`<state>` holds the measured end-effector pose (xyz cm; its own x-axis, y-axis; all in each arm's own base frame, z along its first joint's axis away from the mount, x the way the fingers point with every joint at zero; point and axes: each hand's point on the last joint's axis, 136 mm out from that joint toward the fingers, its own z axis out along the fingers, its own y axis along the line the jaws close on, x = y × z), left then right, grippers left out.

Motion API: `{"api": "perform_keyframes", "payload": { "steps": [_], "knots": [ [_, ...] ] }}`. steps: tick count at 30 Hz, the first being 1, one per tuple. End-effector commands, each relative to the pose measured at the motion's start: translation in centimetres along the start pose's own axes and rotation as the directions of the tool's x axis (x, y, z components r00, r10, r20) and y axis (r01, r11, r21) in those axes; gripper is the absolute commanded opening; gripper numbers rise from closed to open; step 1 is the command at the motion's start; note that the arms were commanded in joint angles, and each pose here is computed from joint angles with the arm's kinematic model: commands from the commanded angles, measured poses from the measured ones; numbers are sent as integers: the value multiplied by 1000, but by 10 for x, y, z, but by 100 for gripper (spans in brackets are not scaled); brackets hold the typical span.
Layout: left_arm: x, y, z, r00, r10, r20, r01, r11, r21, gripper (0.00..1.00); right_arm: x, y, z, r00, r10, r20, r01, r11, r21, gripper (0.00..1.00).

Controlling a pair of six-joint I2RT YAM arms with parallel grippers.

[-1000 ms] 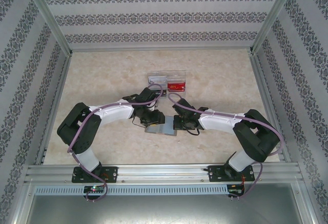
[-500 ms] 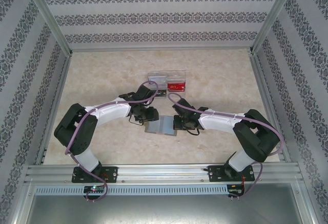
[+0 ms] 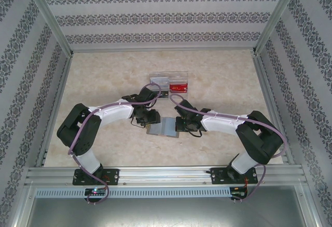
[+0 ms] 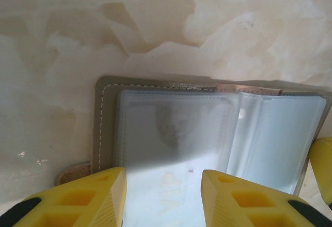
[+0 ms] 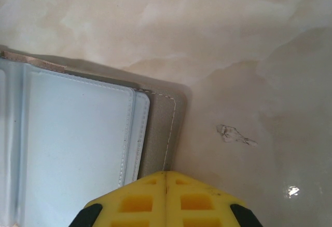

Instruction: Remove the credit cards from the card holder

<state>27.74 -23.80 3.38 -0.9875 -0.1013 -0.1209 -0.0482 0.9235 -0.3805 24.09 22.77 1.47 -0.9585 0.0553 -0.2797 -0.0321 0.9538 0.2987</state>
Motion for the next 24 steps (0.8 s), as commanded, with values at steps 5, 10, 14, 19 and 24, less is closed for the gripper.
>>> {"api": "perform_keyframes", "payload": {
  "steps": [5, 10, 14, 19, 24],
  "knots": [
    [0, 11, -8, 1000, -11, 19, 12, 999, -47, 43, 12, -5, 5, 999, 13, -41, -12, 1000, 21, 0],
    [5, 9, -1, 1000, -15, -11, 15, 1000, -24, 43, 13, -6, 5, 999, 16, -42, -15, 1000, 24, 0],
    [8, 5, 4, 999, -12, -34, 12, 1000, -1, 43, 12, -6, 5, 999, 16, -42, -15, 1000, 23, 0],
    [11, 0, 10, 998, -15, -61, 17, 999, 32, 42, 12, -4, 6, 999, 16, -46, -15, 1000, 20, 0],
    [13, -2, 12, 997, -11, -80, 14, 999, 37, 42, 12, -4, 7, 999, 14, -47, -13, 1000, 22, 0]
  ]
}}
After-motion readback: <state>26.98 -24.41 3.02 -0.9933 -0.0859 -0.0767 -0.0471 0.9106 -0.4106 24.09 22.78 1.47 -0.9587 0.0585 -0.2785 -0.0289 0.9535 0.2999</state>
